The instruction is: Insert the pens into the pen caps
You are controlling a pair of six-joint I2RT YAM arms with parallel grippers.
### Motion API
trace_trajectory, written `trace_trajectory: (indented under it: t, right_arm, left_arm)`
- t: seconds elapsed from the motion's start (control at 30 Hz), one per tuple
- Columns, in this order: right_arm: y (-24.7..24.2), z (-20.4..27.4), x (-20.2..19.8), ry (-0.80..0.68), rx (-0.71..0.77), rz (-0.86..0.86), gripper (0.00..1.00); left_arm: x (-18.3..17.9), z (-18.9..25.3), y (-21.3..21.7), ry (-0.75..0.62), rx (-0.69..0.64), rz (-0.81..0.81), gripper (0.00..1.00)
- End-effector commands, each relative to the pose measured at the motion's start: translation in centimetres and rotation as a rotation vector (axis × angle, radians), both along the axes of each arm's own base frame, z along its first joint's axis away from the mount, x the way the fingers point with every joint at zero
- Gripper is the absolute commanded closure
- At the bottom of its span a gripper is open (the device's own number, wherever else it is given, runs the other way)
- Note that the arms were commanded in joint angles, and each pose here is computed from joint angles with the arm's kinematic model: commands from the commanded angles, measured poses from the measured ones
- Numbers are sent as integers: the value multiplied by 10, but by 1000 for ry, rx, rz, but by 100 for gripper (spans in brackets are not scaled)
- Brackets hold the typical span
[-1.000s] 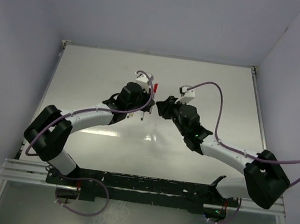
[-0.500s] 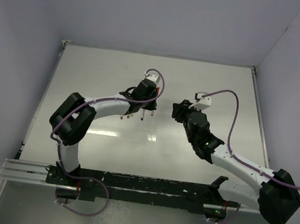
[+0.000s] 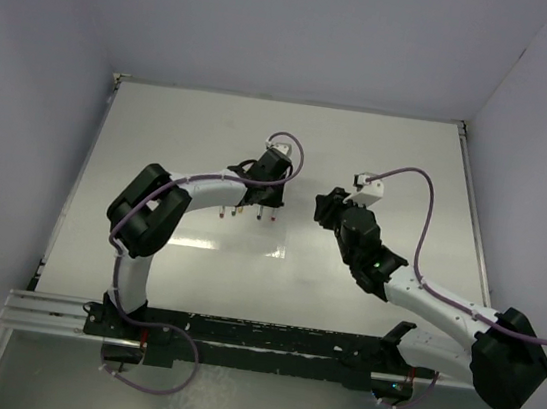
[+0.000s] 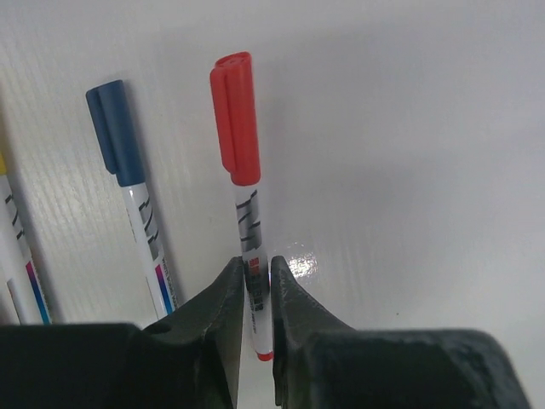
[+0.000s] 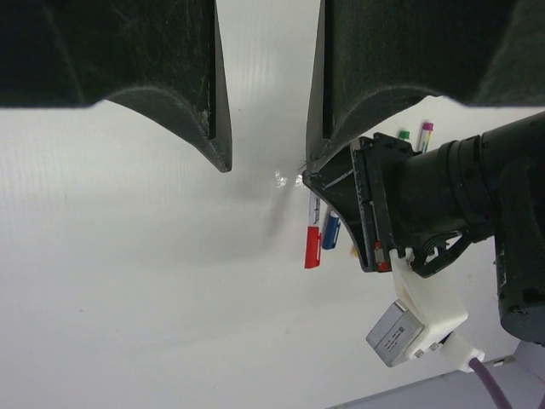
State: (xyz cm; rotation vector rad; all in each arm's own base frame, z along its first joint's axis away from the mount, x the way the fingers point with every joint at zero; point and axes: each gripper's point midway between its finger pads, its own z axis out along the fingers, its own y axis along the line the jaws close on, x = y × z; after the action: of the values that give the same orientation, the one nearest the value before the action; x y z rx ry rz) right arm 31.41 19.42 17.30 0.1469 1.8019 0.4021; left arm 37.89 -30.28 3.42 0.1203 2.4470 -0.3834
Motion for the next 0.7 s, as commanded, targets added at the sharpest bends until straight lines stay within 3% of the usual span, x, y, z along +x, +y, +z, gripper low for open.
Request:
trace_trajectory:
  t: [0.0,0.13,0.43,0.67]
  right_arm:
    - [0,7,2,-27,44,-17,59]
    - [0,4,2,-20,46,-16,59]
    - [-1,3,1,-21,51,-18,59]
    - [-10,9,-1,-40,54,-52,59]
  left_arm:
    - [6,6,1,-2,-4,40,77]
    - [2,2,2,11,-9,45,68]
    - [5,21,-6,-36,-61,16,69]
    - [11,78,-12,-149,-129,-25,70]
